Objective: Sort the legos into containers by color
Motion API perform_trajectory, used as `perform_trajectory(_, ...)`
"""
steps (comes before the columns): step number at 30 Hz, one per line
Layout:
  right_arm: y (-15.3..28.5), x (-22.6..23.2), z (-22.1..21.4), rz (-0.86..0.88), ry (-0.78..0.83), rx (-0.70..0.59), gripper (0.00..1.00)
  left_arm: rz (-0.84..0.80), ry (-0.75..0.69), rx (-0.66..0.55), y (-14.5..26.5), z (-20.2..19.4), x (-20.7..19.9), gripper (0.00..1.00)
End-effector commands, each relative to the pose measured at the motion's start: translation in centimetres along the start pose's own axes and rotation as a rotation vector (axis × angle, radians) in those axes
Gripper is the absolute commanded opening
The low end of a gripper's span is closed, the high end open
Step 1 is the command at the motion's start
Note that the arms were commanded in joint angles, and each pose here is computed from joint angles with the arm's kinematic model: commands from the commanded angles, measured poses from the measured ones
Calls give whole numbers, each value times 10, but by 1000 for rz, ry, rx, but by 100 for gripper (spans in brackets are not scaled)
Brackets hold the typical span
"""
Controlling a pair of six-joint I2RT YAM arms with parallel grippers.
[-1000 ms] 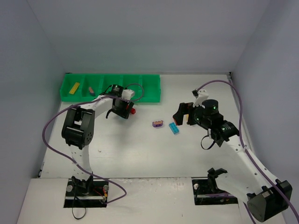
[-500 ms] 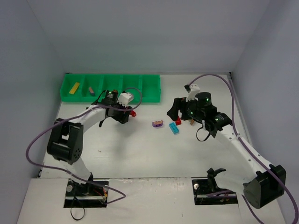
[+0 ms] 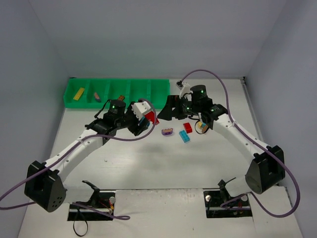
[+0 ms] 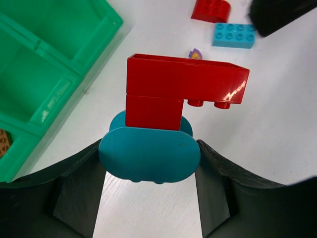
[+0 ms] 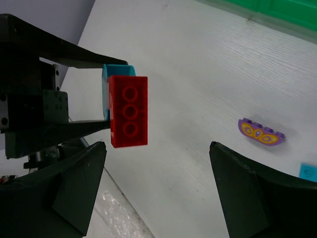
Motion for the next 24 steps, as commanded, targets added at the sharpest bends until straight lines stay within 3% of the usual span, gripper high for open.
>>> perform_trajectory(1, 1, 27, 35, 149, 49, -113, 82, -35, -80, -113, 10, 27, -13, 34)
perform_trajectory(18, -22, 35, 21, 165, 28, -89, 79, -47, -117, -150, 11, 41, -38, 34)
perform_trajectory(24, -24, 32, 15, 156, 20, -81, 63, -38, -122, -163, 13, 42, -42, 34)
Point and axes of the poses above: each gripper's point midway between its finger pads, its own y axis back along the fingers, its own x axis along the line the jaws close on, z = x × y, the point moved 9 cm from there along y, back along the fingers, and after that the axes turned 14 degrees about y, right-handed, at the moved point
